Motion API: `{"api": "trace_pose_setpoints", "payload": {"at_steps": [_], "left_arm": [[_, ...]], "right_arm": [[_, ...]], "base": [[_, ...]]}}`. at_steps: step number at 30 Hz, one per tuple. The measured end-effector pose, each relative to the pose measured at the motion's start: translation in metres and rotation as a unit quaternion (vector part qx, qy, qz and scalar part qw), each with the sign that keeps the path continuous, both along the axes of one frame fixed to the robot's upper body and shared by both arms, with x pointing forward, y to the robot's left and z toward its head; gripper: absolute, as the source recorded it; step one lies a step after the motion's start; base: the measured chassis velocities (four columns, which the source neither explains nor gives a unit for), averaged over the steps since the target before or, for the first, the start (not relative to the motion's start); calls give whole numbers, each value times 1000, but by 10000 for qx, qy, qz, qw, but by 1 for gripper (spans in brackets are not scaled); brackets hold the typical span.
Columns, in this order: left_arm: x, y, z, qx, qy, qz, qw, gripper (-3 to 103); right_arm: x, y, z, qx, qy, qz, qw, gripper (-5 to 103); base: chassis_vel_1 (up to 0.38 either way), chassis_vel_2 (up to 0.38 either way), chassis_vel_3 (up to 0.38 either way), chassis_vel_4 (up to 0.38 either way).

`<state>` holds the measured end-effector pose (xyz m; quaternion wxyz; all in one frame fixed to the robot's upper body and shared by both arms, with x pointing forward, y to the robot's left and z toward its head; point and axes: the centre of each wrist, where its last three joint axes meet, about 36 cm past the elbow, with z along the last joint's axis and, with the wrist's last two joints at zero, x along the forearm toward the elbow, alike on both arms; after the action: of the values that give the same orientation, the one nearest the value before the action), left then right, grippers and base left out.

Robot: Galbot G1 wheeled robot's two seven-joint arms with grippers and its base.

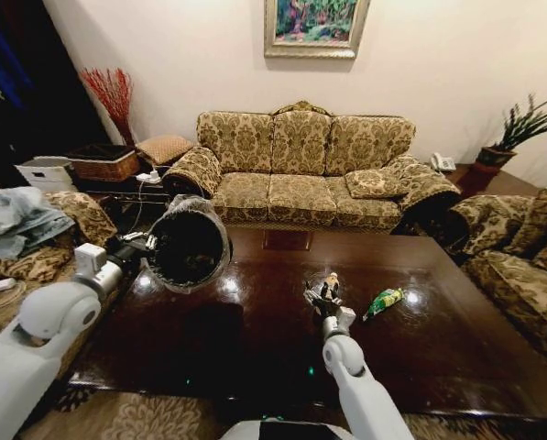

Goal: Move to the front of the table and place the trash on the table into the trash bin.

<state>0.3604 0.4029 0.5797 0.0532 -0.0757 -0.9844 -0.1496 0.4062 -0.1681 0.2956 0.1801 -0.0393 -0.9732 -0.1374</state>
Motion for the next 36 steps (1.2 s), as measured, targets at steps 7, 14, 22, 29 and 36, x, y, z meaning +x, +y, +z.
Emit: {"api": "trace_pose_setpoints", "payload": {"at_steps": [7,14,22,29,36], "left_arm": [[1,1,-1,-6,12,-16,10000,2],[1,1,-2,-23,-13,-18,10000,2],[1,2,-3,-58,-30,2,10000,2],[0,2,-3,-73,-74,5,9999,2],[0,3,-3,-81,-108,26,9999,2]], "right_arm": [[15,-1,-20,-273,157,-243,9992,100],[9,-8,-26,-358,381,-397,9978,100],[-9,-17,-27,-295,411,-414,9979,100],[1,-24,-26,-85,481,-360,9982,98],[1,-20,-22,116,576,-281,9979,66]], "base": [[0,0,0,0],[0,0,0,0],[0,0,0,0],[0,0,0,0],[0,0,0,0]]}}
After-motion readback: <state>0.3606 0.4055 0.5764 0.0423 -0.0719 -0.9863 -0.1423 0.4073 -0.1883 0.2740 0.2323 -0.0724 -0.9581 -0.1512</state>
